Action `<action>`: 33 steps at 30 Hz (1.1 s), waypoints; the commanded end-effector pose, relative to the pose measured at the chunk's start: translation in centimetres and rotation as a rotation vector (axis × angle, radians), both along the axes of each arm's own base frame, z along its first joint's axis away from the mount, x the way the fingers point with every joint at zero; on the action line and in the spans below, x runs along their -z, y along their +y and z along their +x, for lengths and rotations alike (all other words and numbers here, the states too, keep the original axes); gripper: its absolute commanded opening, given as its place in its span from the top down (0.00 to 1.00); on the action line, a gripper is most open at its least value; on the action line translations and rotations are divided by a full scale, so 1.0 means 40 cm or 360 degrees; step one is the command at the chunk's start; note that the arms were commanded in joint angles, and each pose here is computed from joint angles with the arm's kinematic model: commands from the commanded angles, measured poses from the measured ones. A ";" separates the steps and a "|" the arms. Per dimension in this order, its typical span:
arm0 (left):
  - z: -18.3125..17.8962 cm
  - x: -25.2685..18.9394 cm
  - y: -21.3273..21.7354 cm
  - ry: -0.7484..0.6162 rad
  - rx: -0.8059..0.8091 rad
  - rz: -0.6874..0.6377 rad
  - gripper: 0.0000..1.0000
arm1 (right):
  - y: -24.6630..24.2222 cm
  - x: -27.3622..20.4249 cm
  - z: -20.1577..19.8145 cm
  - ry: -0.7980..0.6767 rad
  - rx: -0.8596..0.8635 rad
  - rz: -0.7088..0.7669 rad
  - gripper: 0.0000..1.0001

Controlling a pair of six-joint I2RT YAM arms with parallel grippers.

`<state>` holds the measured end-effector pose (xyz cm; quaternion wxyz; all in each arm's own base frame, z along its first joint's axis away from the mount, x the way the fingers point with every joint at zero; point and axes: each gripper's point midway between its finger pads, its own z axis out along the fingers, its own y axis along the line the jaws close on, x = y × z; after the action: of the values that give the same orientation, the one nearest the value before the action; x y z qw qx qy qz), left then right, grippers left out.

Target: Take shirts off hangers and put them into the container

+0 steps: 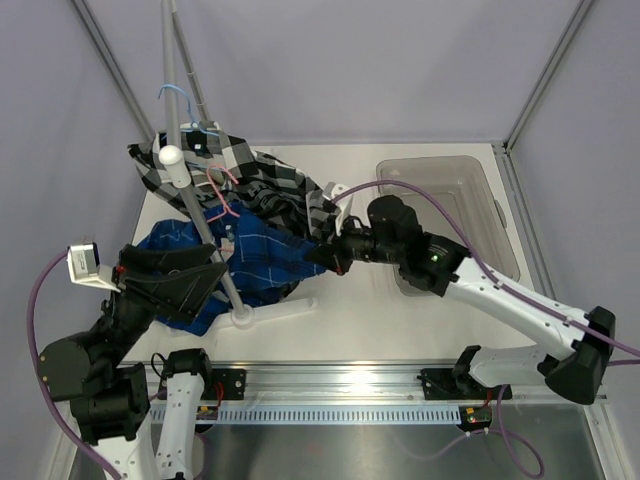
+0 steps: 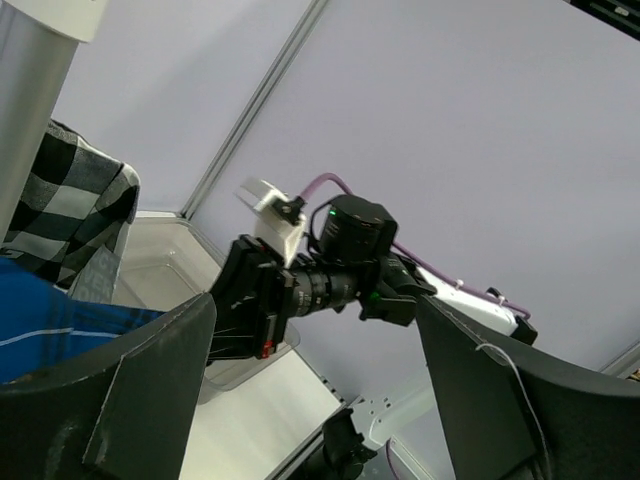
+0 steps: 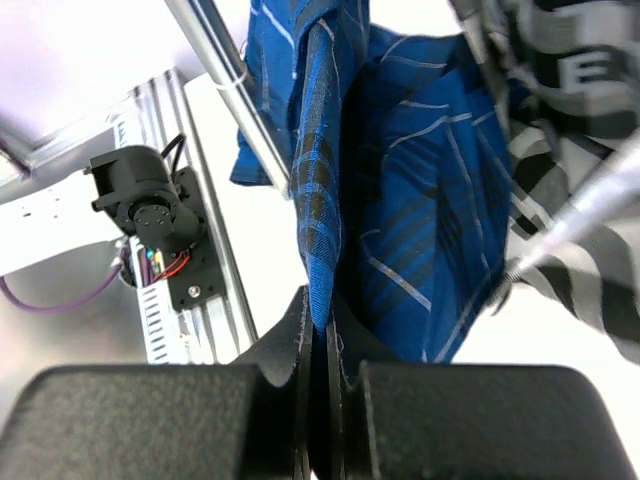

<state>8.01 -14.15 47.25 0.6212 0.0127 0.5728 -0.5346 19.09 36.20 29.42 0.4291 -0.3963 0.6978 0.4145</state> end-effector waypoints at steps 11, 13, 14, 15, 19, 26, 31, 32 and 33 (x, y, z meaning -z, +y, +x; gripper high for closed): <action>0.019 -0.170 -0.010 -0.0172 0.0081 -0.0001 0.13 | -0.169 -0.241 0.012 -0.0241 0.0421 0.0212 1.00; 0.020 -0.197 -0.008 -0.0199 0.0070 0.0001 0.13 | -0.175 -0.261 0.020 -0.0258 0.0454 0.0213 1.00; 0.023 -0.216 -0.008 -0.0214 0.0070 0.0004 0.13 | -0.178 -0.260 0.020 -0.0251 0.0460 0.0197 1.00; 0.027 -0.227 -0.007 -0.0227 0.0070 0.0004 0.12 | -0.182 -0.274 0.020 -0.0257 0.0473 0.0207 1.00; 0.043 -0.257 -0.003 -0.0238 0.0073 -0.0004 0.12 | -0.195 -0.298 0.013 -0.0241 0.0491 0.0234 1.00; 0.070 -0.341 0.005 -0.0317 0.0066 -0.0013 0.12 | -0.228 -0.322 0.002 -0.0221 0.0535 0.0215 1.00; 0.088 -0.420 0.007 -0.0386 0.0075 0.0001 0.12 | -0.276 -0.344 -0.002 -0.0231 0.0629 0.0202 1.00; 0.092 -0.429 0.008 -0.0391 0.0077 0.0002 0.12 | -0.282 -0.349 -0.002 -0.0230 0.0642 0.0205 1.00; 0.095 -0.439 0.008 -0.0396 0.0081 -0.0005 0.12 | -0.295 -0.364 -0.003 -0.0241 0.0669 0.0217 1.00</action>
<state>12.55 -13.51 63.10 0.6670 0.0678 0.5043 -0.5442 19.23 26.72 38.81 0.5275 -0.2847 0.7323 0.3233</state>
